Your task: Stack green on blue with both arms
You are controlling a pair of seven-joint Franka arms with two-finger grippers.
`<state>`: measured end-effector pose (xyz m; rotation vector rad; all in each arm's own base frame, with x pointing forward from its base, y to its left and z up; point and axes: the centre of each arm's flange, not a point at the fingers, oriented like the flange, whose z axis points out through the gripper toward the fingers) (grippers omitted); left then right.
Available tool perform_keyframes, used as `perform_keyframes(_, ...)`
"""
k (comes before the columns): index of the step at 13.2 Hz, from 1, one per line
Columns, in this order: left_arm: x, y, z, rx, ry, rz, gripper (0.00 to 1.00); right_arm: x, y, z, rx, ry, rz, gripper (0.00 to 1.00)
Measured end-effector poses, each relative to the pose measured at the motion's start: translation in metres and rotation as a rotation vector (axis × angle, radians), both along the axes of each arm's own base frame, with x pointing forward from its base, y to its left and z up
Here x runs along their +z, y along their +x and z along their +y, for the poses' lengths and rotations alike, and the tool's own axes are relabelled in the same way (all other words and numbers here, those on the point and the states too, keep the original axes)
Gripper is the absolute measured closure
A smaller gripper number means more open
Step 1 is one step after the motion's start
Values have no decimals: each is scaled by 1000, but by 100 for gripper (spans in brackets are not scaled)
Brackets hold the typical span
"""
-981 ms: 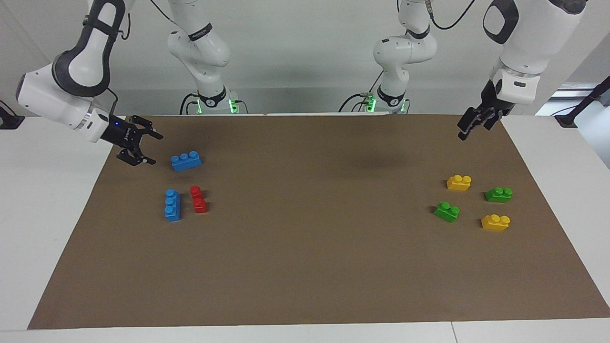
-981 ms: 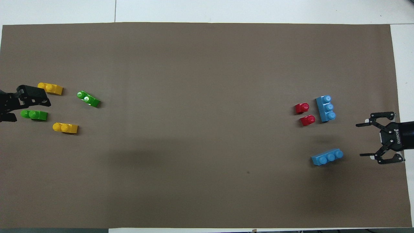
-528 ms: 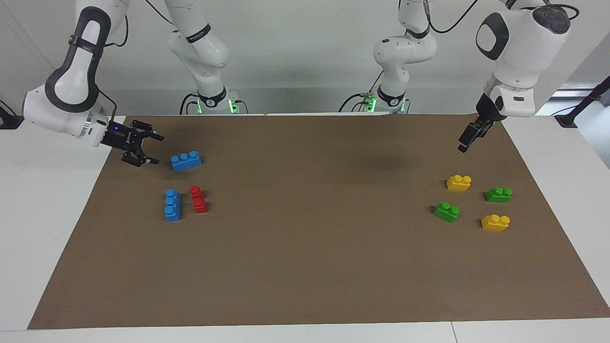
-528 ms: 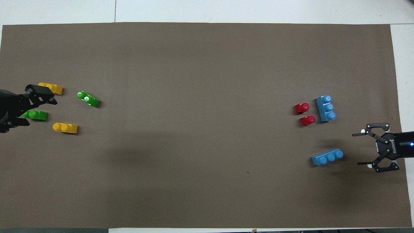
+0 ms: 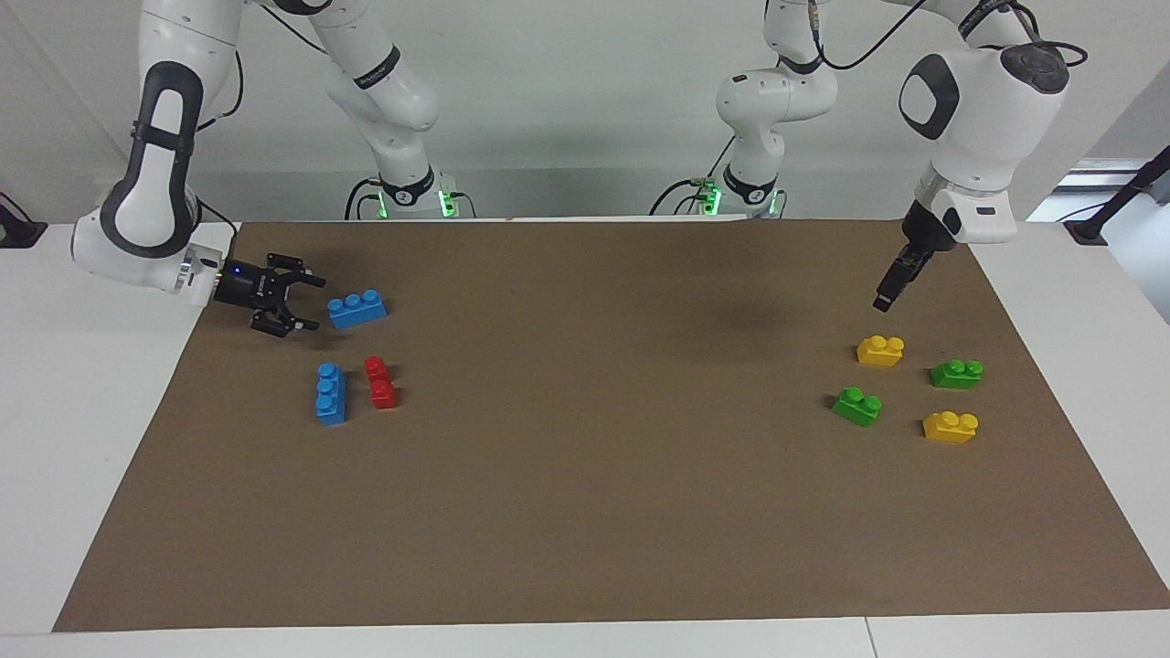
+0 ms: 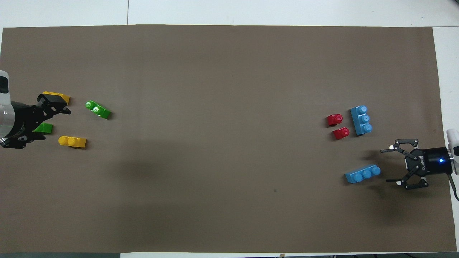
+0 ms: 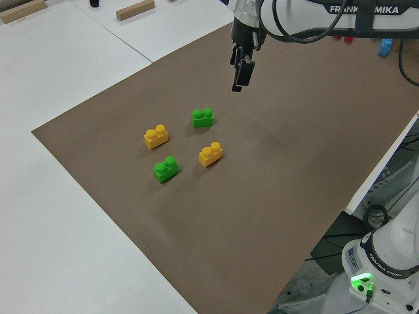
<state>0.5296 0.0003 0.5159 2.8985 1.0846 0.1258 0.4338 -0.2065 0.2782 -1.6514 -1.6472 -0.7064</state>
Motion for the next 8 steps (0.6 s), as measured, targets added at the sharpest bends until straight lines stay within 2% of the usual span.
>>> perform_keyframes(8, -51, 30, 3, 112, -20, -31, 0, -22, 1, 15, 15, -13, -65, 0)
